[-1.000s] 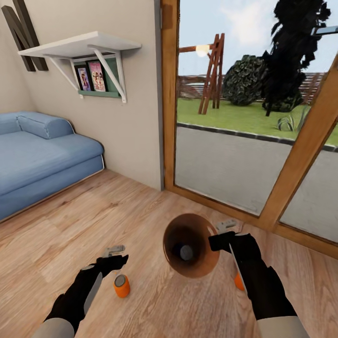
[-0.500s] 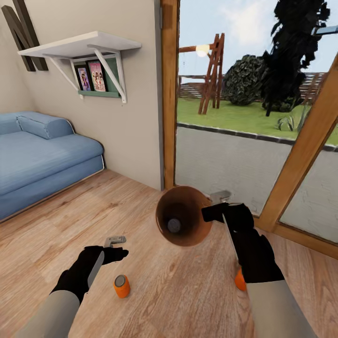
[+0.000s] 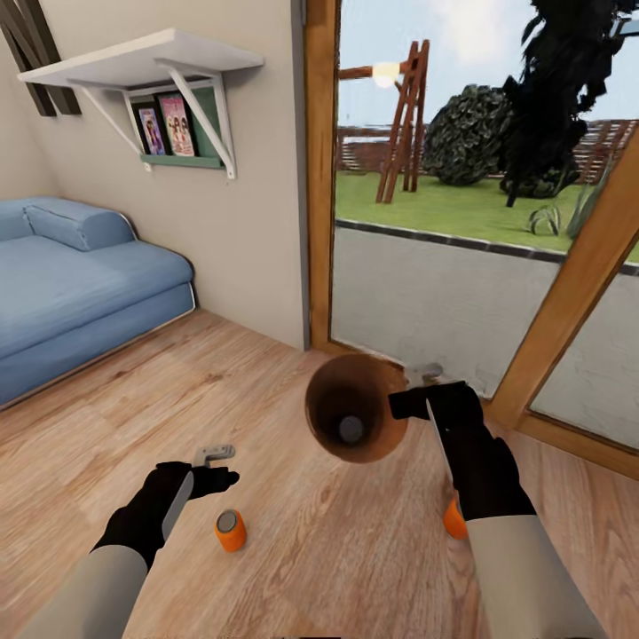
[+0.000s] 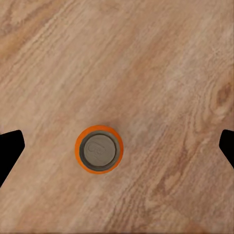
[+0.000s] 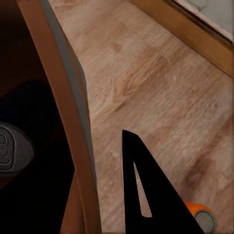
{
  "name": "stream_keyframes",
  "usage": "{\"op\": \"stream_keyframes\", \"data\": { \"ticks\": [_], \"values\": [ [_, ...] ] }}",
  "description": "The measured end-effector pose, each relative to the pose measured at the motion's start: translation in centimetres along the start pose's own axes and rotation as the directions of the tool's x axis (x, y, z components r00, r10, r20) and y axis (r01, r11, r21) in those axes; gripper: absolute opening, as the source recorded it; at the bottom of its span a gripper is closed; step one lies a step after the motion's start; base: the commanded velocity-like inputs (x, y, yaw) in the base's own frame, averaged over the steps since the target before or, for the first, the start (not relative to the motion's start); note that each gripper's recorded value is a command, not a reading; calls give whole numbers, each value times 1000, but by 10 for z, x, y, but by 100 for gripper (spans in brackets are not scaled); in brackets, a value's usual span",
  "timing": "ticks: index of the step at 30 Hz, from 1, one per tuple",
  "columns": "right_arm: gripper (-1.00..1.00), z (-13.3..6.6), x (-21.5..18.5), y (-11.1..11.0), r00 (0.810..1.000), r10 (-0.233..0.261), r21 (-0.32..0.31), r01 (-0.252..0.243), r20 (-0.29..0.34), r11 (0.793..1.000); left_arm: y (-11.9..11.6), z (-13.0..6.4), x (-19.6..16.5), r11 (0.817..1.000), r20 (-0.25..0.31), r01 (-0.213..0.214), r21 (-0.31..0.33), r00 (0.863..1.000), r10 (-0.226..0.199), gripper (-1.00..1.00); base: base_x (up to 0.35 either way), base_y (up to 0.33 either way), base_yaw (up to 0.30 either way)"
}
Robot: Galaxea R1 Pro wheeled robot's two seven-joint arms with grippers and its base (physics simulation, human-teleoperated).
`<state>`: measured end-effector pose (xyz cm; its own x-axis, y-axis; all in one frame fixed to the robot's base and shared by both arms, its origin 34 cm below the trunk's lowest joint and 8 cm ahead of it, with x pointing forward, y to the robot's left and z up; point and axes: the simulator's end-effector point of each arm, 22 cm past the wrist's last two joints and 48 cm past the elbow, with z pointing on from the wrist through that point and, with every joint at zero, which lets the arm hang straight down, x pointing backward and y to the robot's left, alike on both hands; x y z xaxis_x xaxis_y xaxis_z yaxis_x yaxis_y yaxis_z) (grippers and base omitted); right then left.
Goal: Put the three can of soda from the living room inside the tash can in the kitchen.
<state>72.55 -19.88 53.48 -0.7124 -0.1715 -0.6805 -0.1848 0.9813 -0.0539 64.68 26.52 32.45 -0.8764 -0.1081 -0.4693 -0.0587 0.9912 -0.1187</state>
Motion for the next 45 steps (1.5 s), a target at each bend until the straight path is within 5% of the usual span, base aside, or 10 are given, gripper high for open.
{"op": "stream_keyframes", "data": {
  "ticks": [28,45],
  "values": [
    [-100,57,54,12,993,-5,-31,1,-118,1000,19,46,52,1000,-112,6,-27,994,-9,100,0,0,0],
    [-100,57,55,13,993,-5,-31,1,-119,1000,15,45,52,1000,-111,7,-14,994,-9,100,143,23,0]
  ]
}}
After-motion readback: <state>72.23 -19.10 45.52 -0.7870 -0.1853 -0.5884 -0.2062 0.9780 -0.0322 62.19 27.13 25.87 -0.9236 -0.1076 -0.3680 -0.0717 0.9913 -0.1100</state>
